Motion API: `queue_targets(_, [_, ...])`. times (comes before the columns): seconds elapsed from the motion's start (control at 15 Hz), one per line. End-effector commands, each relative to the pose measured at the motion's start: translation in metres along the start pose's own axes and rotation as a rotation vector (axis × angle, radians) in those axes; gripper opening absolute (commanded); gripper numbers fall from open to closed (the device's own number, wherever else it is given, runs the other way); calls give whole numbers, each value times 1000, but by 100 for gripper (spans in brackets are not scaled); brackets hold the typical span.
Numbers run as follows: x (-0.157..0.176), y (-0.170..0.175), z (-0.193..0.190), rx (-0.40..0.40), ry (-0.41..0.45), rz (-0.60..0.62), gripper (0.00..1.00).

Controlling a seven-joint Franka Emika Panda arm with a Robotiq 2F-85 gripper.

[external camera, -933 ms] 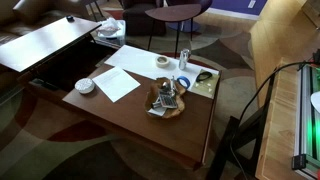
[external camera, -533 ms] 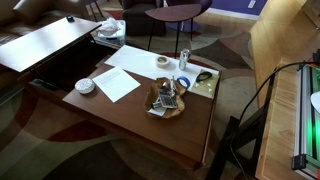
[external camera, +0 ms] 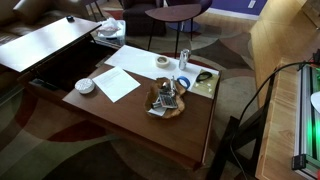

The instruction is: Remove the calculator from the wooden bowl and put it on the table

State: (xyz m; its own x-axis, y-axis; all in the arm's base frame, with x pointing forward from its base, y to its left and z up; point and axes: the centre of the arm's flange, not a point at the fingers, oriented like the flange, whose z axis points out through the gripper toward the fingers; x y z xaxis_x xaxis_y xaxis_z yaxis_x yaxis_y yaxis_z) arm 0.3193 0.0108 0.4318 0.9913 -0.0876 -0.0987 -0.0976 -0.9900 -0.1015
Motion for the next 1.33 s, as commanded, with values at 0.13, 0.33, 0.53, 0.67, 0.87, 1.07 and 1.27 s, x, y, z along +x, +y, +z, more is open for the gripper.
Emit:
queue_targets(0.13, [79, -92, 69, -38, -84, -38, 100])
queue_targets(0.33, [119, -123, 97, -51, -72, 45, 100])
queue_targets(0.53, [90, -114, 91, -45, -62, 14, 100])
queue_targets(0.67, [92, -113, 93, -45, -68, 16, 100])
queue_targets(0.87, [88, -112, 85, -43, -51, 14, 100])
queue_targets(1.07, [147, -115, 109, -74, -88, 251, 100])
queue_targets(1.27, [195, -123, 134, -96, -97, 414, 100])
